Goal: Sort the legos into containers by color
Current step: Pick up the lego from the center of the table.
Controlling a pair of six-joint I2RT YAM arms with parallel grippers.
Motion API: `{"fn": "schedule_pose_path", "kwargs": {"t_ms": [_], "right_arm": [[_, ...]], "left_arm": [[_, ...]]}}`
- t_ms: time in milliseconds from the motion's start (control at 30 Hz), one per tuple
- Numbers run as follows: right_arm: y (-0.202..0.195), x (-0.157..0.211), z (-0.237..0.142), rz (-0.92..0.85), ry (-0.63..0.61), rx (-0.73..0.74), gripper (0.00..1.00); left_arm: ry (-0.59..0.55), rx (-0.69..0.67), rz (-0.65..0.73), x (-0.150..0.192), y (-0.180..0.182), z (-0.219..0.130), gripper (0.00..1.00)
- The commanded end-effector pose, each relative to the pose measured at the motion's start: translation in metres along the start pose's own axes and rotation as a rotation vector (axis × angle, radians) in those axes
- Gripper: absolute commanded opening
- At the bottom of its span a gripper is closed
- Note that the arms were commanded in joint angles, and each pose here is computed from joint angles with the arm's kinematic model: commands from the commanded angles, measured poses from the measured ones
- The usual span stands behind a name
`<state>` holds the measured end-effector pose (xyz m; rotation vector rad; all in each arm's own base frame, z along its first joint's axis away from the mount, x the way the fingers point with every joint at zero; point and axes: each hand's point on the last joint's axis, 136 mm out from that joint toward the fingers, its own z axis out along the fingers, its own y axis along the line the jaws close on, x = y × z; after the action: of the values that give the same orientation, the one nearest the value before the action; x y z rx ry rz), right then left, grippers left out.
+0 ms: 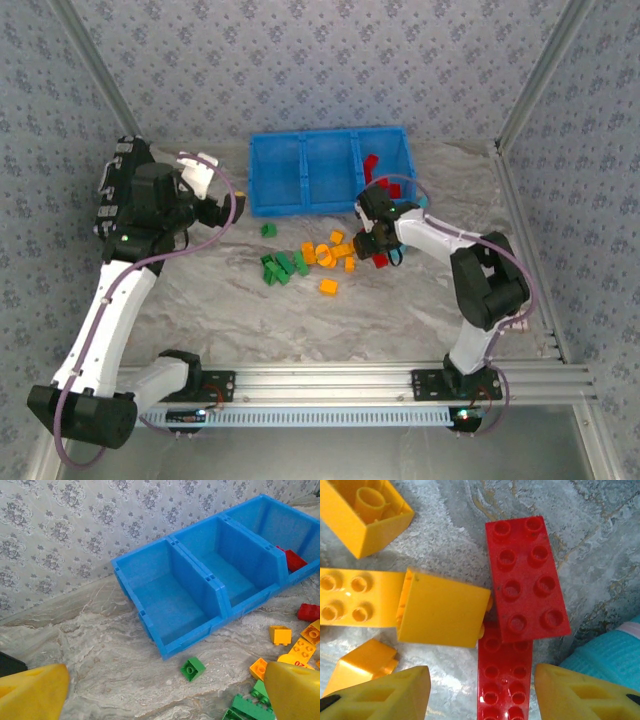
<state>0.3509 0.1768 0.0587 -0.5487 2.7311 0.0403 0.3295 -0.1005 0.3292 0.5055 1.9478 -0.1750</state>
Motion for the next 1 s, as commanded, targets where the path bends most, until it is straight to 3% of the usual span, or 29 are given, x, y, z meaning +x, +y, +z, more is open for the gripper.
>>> {"fn": "schedule_pose_path", "kwargs": {"t_ms": [0,533,767,967], "right_arm": [[-0.006,0.0,0.003,-0.037,0.028,0.059,0.59],[-0.014,0.027,0.031,-0.059,0.158,0.136,0.57],[-0.013,0.034,0.038,-0.048,0.188,0.13,0.41],[-0.016,0.056,0.027,-0.009,0.224,0.131,0.34]], "left_arm": [[-0.025,-0.012,0.019,-0.006,0.001,-0.004,1.0],[-0.001,-0.019,0.024,-0.001,0.003,0.003,1.0],[0.015,-0.026,0.022,0.003,0.006,0.006,1.0],[0.024,-0.029,0.007,0.004,0.011,0.009,1.0]]}}
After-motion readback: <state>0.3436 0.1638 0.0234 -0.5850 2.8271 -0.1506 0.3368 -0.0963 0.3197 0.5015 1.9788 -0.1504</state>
